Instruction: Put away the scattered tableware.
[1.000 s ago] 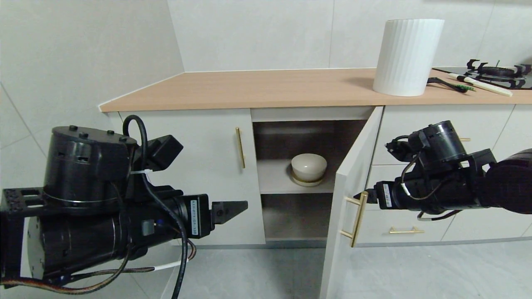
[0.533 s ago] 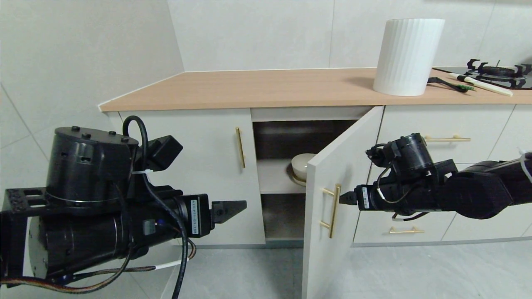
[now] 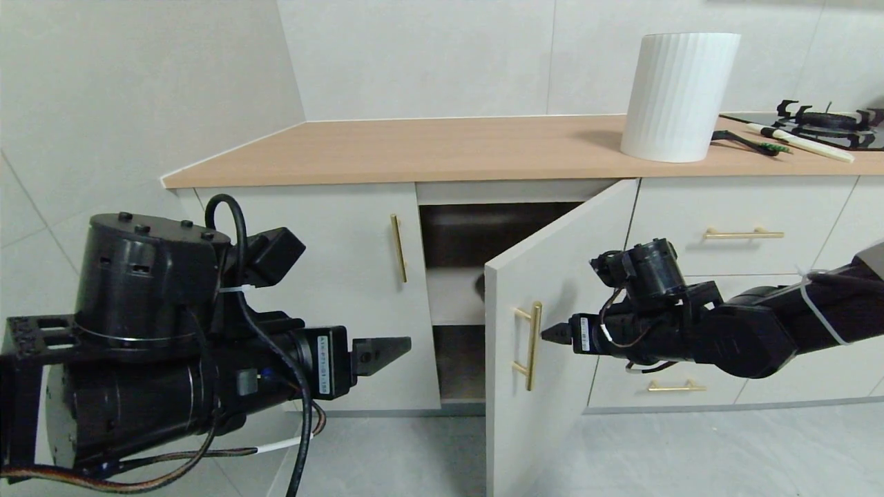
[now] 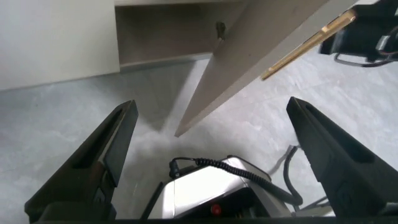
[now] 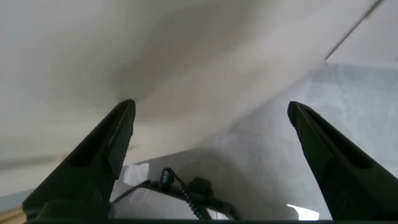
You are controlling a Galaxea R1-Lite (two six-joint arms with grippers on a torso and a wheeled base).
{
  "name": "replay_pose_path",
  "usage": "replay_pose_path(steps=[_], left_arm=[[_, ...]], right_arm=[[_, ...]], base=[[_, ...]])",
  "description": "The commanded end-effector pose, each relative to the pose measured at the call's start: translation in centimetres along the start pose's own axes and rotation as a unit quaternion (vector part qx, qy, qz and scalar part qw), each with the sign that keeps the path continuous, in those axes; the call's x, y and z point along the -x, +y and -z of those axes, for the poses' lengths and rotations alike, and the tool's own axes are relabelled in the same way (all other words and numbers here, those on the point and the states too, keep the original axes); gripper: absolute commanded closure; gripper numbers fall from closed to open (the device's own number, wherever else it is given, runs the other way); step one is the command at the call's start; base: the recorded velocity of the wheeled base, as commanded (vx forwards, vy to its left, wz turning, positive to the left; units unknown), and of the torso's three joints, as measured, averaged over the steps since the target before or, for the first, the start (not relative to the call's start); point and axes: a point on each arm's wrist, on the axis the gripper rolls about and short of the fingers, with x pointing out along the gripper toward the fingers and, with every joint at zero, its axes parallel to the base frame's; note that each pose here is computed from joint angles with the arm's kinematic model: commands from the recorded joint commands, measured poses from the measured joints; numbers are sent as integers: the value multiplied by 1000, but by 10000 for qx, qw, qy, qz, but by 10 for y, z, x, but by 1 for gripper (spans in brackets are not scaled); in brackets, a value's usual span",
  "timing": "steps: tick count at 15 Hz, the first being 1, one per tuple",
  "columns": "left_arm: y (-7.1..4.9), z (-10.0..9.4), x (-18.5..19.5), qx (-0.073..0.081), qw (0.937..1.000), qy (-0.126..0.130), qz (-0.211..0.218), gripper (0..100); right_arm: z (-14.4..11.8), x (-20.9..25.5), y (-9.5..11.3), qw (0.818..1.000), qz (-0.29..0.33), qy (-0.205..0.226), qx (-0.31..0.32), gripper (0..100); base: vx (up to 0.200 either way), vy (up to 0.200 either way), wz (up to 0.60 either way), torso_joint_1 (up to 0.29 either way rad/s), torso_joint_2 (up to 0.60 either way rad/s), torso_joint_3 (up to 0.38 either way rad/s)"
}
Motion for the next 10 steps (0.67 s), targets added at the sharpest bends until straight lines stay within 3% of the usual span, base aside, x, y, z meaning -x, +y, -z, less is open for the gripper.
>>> replay_pose_path(steps=[1, 3, 10], left_arm=[[0, 0, -1, 8, 10000, 13, -13, 0], [0, 0, -2, 0, 10000, 13, -13, 0], [0, 0, 0, 9, 10000, -8, -4, 0]], right_arm=[[0, -3, 2, 9999, -32, -62, -86, 0], [0, -7, 9, 9992, -155, -184, -330, 0], [-15, -35, 26, 9885, -148, -650, -1360, 0]], base=[[200, 0, 0, -2, 2, 7], [200, 0, 0, 5, 0, 0], [0, 0, 0, 0, 0, 0]])
